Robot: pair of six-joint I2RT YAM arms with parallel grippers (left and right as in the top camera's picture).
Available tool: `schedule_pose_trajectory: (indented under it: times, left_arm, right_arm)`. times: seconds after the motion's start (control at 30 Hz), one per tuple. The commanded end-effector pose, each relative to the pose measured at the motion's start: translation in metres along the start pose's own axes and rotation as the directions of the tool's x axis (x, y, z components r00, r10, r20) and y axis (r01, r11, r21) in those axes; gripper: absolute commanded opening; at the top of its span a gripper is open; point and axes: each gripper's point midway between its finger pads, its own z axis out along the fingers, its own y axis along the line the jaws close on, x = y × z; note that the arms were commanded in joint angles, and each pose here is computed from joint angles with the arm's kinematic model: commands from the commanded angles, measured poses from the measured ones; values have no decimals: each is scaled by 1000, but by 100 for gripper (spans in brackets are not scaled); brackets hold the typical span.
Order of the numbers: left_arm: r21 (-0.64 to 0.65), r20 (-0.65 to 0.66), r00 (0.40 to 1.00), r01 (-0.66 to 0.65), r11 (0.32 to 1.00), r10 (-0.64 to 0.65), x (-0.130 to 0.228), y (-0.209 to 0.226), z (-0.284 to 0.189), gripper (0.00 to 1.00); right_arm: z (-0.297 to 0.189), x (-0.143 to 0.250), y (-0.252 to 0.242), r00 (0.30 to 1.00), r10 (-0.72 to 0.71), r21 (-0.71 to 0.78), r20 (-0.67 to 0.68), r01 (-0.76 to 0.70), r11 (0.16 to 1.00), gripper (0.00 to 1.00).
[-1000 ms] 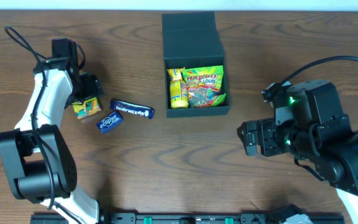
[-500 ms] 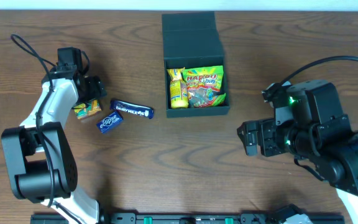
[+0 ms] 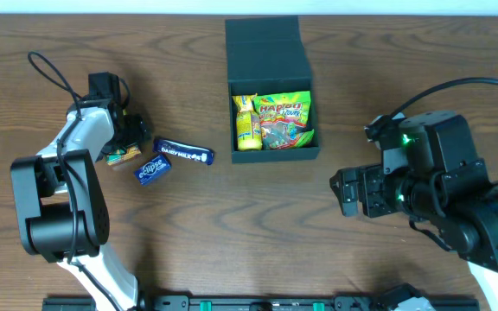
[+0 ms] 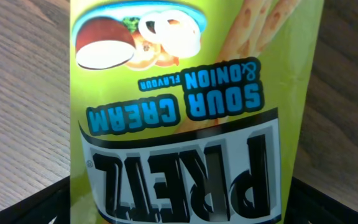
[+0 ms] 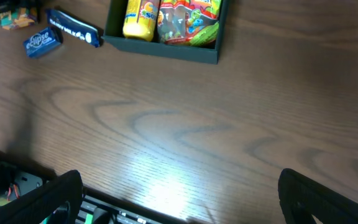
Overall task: Pack container
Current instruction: 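Grasp the green Pretz box with the left gripper, then carry the Pretz box over the black box and lower it in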
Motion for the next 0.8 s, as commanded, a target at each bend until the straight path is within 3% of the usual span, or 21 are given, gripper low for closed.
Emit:
schedule_pose_trajectory:
  times: [0.0, 0.17, 0.47, 0.77]
  left_arm:
    - [-29, -32, 999, -12, 1000, 11, 9, 4, 12, 100]
    - [-29, -33, 999, -12, 999, 11, 9, 4, 12, 70]
    - [-28, -25, 1000, -11, 1000, 11, 4, 3, 4, 67]
    - [-6, 19, 999, -27, 1000, 27, -33, -10, -53, 64]
  right_arm:
    - [-3, -2, -1, 1000, -2, 0, 11, 2, 1000, 99]
    - [-3, -2, -1, 1000, -2, 0, 11, 2, 1000, 99]
    - [-3, -2, -1, 1000, -2, 0, 11, 2, 1000, 99]
    - [-3, -2, -1, 1000, -2, 0, 11, 2, 1000, 99]
